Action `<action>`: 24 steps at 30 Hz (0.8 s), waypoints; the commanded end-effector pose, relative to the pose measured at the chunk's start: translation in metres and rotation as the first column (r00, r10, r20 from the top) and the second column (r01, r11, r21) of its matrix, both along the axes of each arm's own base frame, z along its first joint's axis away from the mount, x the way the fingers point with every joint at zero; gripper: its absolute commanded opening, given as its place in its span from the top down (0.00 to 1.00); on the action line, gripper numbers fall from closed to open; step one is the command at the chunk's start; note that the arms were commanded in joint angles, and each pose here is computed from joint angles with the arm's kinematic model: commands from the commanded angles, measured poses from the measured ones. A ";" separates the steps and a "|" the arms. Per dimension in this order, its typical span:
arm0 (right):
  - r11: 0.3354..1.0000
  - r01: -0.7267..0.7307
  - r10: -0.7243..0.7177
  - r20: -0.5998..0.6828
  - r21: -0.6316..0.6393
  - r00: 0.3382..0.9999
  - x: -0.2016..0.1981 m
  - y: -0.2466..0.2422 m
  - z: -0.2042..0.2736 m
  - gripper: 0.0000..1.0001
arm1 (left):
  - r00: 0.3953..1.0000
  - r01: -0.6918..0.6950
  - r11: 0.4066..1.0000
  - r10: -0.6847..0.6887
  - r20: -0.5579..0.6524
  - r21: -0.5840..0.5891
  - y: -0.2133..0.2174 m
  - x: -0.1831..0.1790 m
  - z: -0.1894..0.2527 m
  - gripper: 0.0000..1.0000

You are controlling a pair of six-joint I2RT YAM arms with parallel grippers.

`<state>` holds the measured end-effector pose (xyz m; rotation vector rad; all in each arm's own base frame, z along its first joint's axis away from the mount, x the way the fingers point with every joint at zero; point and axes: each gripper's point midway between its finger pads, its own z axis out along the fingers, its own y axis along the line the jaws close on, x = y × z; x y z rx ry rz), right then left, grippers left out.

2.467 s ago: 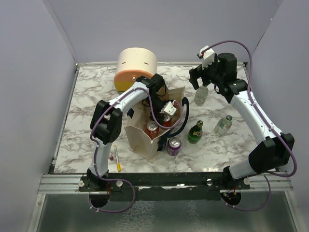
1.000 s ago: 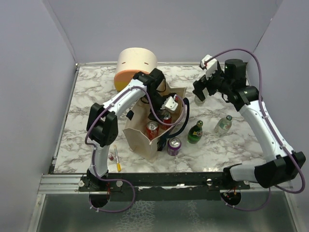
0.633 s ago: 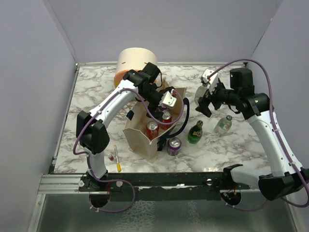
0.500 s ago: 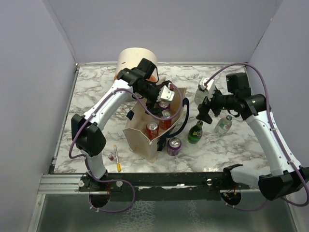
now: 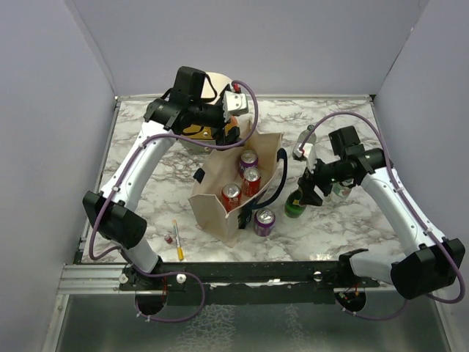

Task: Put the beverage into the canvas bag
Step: Pick up the drink from the center of the board.

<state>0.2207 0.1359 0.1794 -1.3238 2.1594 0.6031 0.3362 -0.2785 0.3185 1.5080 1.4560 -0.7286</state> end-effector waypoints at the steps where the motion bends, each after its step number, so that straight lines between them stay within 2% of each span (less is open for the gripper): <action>1: 0.999 0.008 -0.008 -0.004 0.054 1.000 0.007 0.010 -0.005 0.31 | 0.994 -0.110 0.989 0.107 -0.036 -0.098 0.006 0.005 0.031 0.01; 4: 0.997 0.022 -0.020 -0.026 0.076 0.999 0.009 0.014 -0.007 0.36 | 0.983 -0.179 0.978 0.174 -0.050 -0.109 0.016 0.013 0.033 0.01; 9: 0.993 0.038 -0.036 -0.029 0.108 0.999 0.014 0.020 -0.007 0.38 | 0.966 -0.260 0.959 0.255 -0.050 -0.115 0.027 0.022 0.034 0.01; 16: 0.995 0.045 -0.043 -0.020 0.094 0.999 0.017 0.019 -0.009 0.53 | 0.952 -0.305 0.944 0.300 -0.061 -0.125 0.034 0.027 0.035 0.01; 19: 0.995 0.055 -0.053 -0.019 0.088 0.998 0.019 0.018 -0.009 0.62 | 0.947 -0.321 0.938 0.315 -0.066 -0.129 0.037 0.031 0.036 0.01; 24: 0.993 0.097 -0.099 0.024 0.068 0.995 0.023 0.011 0.001 0.89 | 0.926 -0.377 0.921 0.374 -0.056 -0.095 0.048 0.045 0.024 0.01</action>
